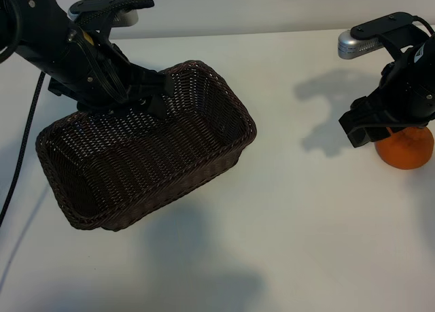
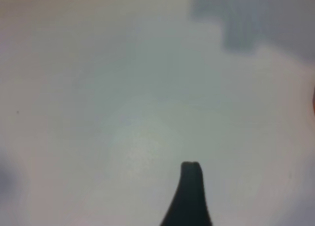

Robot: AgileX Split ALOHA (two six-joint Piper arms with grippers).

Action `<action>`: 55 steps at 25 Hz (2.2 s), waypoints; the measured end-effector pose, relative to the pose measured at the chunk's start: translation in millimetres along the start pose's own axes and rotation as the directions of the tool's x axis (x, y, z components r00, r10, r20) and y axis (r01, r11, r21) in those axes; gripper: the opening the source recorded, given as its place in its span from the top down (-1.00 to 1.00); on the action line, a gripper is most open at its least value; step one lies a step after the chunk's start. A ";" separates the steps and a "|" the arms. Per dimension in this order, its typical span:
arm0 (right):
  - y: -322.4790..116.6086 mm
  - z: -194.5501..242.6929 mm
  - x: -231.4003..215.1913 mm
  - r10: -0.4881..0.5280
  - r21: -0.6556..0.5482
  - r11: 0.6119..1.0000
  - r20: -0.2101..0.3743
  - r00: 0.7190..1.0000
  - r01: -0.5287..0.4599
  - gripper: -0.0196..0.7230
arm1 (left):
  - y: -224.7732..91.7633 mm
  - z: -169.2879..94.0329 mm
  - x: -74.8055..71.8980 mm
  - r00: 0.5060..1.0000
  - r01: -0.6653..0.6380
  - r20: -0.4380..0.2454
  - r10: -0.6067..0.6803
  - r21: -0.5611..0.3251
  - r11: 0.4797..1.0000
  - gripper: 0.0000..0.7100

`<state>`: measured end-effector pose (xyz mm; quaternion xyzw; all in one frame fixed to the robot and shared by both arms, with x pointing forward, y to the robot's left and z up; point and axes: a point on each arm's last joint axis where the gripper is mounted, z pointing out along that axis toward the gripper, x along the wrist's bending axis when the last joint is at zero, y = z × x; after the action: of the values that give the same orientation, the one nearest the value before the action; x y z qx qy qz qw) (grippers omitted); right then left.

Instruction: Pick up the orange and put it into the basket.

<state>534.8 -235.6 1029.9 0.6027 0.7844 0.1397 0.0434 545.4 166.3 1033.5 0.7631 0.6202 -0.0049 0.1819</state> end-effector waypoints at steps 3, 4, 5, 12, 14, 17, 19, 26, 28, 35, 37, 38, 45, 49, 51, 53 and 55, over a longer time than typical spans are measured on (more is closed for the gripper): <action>0.0 0.0 0.0 0.000 0.000 1.000 0.000 1.000 0.000 -0.64 | 0.0 0.0 0.0 1.000 0.000 0.000 0.000 0.000 1.000 -0.67; 0.0 0.0 0.0 0.000 0.000 1.000 0.000 1.000 0.000 -0.64 | 0.0 0.0 0.0 1.000 0.000 0.000 0.000 0.000 1.000 -0.67; 0.0 0.0 0.0 0.000 0.000 1.000 0.000 1.000 0.000 -0.64 | 0.0 0.0 0.0 1.000 0.000 0.000 0.000 0.000 1.000 -0.67; 0.0 0.0 0.0 0.000 0.000 1.000 0.000 1.000 0.000 -0.64 | 0.0 0.0 0.0 1.000 0.000 0.000 0.000 0.000 1.000 -0.67; 0.0 0.0 0.0 0.000 0.000 1.000 0.000 1.000 0.000 -0.64 | 0.0 0.0 0.0 1.000 0.000 0.000 0.000 0.000 1.000 -0.67; 0.0 0.0 0.0 0.000 0.000 1.000 0.000 1.000 0.000 -0.64 | 0.0 0.0 0.0 1.000 -0.002 0.000 0.002 0.000 1.000 -0.67; 0.0 0.0 0.0 0.000 0.000 1.000 0.000 1.000 0.000 -0.64 | 0.0 0.0 0.0 1.000 -0.002 0.000 0.002 0.000 1.000 -0.67; 0.0 0.0 0.0 0.000 0.000 1.000 0.000 1.000 0.000 -0.64 | 2.3 0.0 -0.1 1.000 -0.001 0.001 0.001 -0.025 1.000 -0.67; 0.0 0.0 0.0 0.000 0.000 1.000 0.000 1.000 0.000 -0.64 | 2.0 0.0 -0.1 1.000 -0.001 0.001 0.001 -0.022 1.000 -0.67; 0.0 0.0 0.0 0.000 0.000 1.000 0.000 1.000 0.000 -0.64 | -4.4 -16.1 7.5 0.991 0.089 -0.100 -0.092 -0.029 0.996 -0.67; 0.0 0.0 0.0 0.000 0.000 1.000 0.000 1.000 0.000 -0.64 | -12.2 -28.3 12.7 0.979 0.119 -0.158 -0.127 -0.058 0.991 -0.67; 0.0 0.0 0.0 0.000 0.000 1.000 0.000 1.000 0.000 -0.64 | -18.3 -32.4 15.3 0.972 0.142 -0.179 -0.152 -0.067 0.988 -0.67; 0.0 0.0 0.0 0.000 0.000 1.000 0.000 1.000 0.000 -0.64 | -65.9 -31.9 36.6 0.905 0.278 -0.312 -0.290 -0.084 0.957 -0.67; 0.0 0.0 0.1 0.000 -0.001 1.000 -0.001 1.000 0.000 -0.64 | -80.7 -16.6 44.7 0.860 0.373 -0.325 -0.393 -0.124 0.919 -0.67; 0.0 0.0 0.1 0.000 -0.001 1.000 -0.001 1.000 0.000 -0.64 | -85.9 -7.7 48.6 0.833 0.422 -0.317 -0.453 -0.164 0.892 -0.67; 0.0 0.0 0.1 0.000 -0.001 1.000 -0.001 1.000 0.000 -0.64 | -88.8 -1.9 50.2 0.815 0.460 -0.296 -0.498 -0.193 0.867 -0.67; 0.0 0.0 0.1 0.000 -0.001 1.000 -0.001 1.000 0.000 -0.64 | -87.6 -0.3 50.1 0.814 0.467 -0.277 -0.511 -0.213 0.858 -0.67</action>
<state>534.8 -235.5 1030.0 0.6028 0.7843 0.1401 0.0433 473.8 228.1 998.4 0.5536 0.8157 0.1156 0.1213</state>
